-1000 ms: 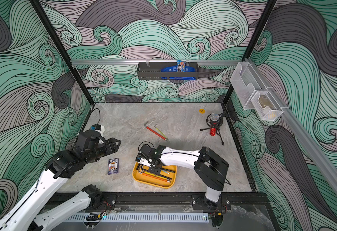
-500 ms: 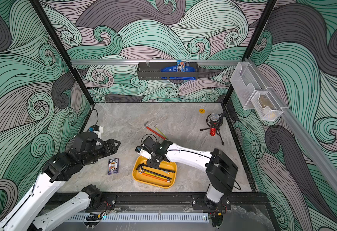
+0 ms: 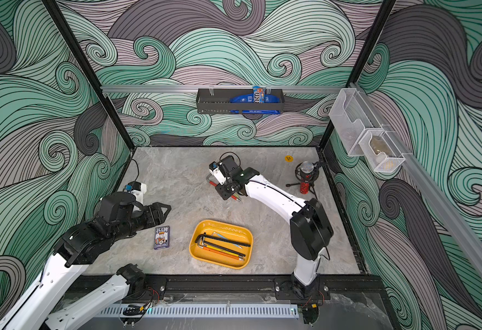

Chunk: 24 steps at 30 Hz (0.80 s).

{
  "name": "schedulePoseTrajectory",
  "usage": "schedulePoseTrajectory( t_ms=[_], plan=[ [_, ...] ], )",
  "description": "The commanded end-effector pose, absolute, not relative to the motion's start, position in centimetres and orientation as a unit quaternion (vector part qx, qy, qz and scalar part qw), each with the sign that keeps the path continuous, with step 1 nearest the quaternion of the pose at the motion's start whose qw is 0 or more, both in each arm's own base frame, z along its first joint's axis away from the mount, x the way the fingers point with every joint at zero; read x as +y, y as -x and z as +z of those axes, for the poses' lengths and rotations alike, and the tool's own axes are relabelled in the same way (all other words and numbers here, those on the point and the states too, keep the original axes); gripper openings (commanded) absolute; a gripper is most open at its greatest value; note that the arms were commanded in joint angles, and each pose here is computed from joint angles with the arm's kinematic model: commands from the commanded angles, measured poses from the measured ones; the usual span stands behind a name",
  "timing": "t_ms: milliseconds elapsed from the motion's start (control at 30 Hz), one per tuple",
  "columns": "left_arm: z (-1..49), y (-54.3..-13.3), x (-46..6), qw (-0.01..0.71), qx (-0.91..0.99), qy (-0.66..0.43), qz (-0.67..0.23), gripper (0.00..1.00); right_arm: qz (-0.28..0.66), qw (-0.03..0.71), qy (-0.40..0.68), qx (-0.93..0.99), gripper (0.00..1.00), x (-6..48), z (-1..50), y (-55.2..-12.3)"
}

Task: Put the hex key on the desktop into the storage box
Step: Pick up the Allen key from the center of the board.

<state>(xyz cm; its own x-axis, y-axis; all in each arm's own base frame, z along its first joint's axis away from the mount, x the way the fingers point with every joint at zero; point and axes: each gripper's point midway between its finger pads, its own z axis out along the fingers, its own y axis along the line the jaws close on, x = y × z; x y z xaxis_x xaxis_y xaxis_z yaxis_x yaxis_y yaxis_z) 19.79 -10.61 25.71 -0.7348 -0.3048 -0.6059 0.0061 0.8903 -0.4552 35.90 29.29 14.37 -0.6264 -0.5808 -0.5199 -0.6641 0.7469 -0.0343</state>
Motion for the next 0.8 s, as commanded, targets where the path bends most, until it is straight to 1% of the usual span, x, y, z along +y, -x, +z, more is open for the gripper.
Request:
schedulePoseTrajectory(
  t_ms=[0, 300, 767],
  plan=[
    [25.0, -19.1, -10.5, 0.342, 0.912, 0.066, -0.215, 0.68, 0.084, 0.226, 0.318, 0.917, 0.45, 29.1, 12.6, -36.5],
    [24.7, -18.8, -10.5, 0.340, 0.915, 0.052, -0.210, 0.68, 0.054, 0.192, 0.315, 0.928, 0.46, 28.9, 8.0, -39.9],
    [24.8, -18.9, -10.3, 0.335, 0.920, 0.046, -0.197, 0.68, 0.036, 0.206, 0.340, 0.917, 0.49, 31.9, 5.0, -45.1]
  ],
)
